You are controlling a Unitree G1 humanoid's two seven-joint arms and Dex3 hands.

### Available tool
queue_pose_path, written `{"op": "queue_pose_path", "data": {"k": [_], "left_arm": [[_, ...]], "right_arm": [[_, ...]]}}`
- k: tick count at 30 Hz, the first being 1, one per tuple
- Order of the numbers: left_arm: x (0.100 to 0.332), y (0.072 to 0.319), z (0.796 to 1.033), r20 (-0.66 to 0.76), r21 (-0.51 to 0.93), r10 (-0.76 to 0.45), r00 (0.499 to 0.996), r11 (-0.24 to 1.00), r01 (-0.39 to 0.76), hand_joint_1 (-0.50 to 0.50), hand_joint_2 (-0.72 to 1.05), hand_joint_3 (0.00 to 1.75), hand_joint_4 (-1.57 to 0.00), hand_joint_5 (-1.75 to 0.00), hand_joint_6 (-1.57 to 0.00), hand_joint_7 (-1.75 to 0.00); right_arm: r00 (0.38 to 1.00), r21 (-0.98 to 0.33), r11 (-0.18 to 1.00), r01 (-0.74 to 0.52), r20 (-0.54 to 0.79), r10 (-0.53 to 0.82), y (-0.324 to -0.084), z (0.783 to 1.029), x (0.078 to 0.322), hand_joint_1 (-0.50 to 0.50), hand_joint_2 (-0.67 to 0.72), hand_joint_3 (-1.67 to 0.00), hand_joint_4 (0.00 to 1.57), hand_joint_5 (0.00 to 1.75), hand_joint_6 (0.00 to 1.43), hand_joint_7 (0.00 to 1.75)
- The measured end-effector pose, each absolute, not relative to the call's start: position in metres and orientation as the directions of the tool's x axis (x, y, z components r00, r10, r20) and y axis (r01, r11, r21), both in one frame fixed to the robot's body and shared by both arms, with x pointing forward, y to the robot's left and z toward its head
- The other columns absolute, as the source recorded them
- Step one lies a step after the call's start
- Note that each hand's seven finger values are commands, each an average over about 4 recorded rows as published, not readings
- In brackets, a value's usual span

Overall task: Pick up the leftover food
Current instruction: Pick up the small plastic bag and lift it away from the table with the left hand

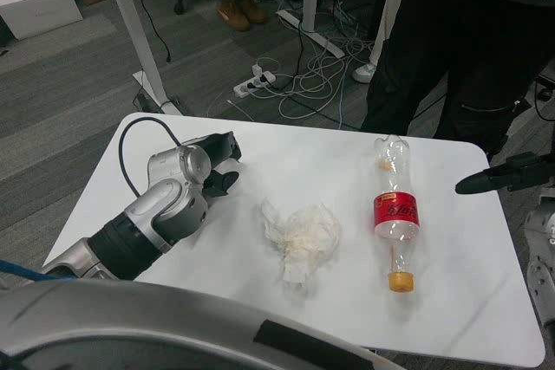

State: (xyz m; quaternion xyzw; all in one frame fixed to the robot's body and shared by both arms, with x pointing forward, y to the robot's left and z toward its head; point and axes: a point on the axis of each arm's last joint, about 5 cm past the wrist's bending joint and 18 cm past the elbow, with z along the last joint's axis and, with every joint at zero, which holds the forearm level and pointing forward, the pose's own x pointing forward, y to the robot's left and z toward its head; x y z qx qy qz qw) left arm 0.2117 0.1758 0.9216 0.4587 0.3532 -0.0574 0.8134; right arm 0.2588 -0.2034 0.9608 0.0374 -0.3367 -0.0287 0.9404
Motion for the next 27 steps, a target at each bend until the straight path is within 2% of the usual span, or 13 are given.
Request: {"op": "queue_pose_path", "data": {"k": [5,8,12,15,19,22,25,27], "left_arm": [[0.212,0.176,0.922,-0.628,0.699,0.23,0.743,0.587,0.408,-0.5,0.87,0.87,-0.22,-0.92,0.0,-0.7],[0.212,0.176,0.922,-0.625,0.698,0.224,0.748,0.59,0.407,-0.5,0.83,0.87,-0.25,-0.85,0.0,-0.61],[0.211,0.178,0.921,-0.617,0.694,0.209,0.759,0.599,0.399,-0.5,0.76,0.87,-0.34,-0.74,-0.01,-0.56],[0.211,0.181,0.92,-0.615,0.668,0.188,0.766,0.64,0.379,-0.5,0.69,0.87,-0.44,-0.64,-0.03,-0.51],[0.211,0.186,0.919,-0.613,0.604,0.145,0.776,0.719,0.343,-0.5,0.69,0.87,-0.52,-0.51,-0.03,-0.37],[0.211,0.188,0.917,-0.61,0.578,0.123,0.783,0.745,0.333,-0.5,0.69,0.85,-0.51,-0.51,-0.03,-0.35],[0.21,0.193,0.917,-0.605,0.558,0.11,0.788,0.765,0.322,-0.5,0.72,0.79,-0.41,-0.54,-0.02,-0.35],[0.209,0.198,0.919,-0.601,0.533,0.104,0.793,0.791,0.301,-0.5,0.8,0.92,-0.32,-0.59,-0.01,-0.35]], "right_arm": [[0.773,0.092,0.995,0.029,0.63,-0.081,-0.204,0.961,0.259,-0.46,0.58,0.0,0.0,0.0,0.0,0.0],[0.773,0.093,0.995,0.029,0.629,-0.082,-0.204,0.96,0.259,-0.46,0.55,0.0,0.0,0.0,0.0,0.0],[0.773,0.094,0.995,0.03,0.629,-0.082,-0.204,0.96,0.259,-0.46,0.6,0.0,0.0,0.0,0.0,0.0],[0.774,0.094,0.995,0.03,0.628,-0.082,-0.204,0.96,0.258,-0.46,0.58,0.0,0.0,0.0,0.0,0.0],[0.775,0.094,0.995,0.03,0.627,-0.083,-0.204,0.96,0.258,-0.46,0.55,0.0,0.0,0.0,0.0,0.0],[0.775,0.094,0.995,0.03,0.627,-0.083,-0.204,0.96,0.258,-0.46,0.53,0.0,0.0,0.0,0.0,0.0],[0.775,0.095,0.995,0.029,0.627,-0.082,-0.204,0.96,0.258,-0.46,0.53,0.0,0.0,0.0,0.0,0.0],[0.775,0.095,0.995,0.029,0.627,-0.082,-0.204,0.96,0.258,-0.46,0.53,0.0,0.0,0.0,0.0,0.0]]}}
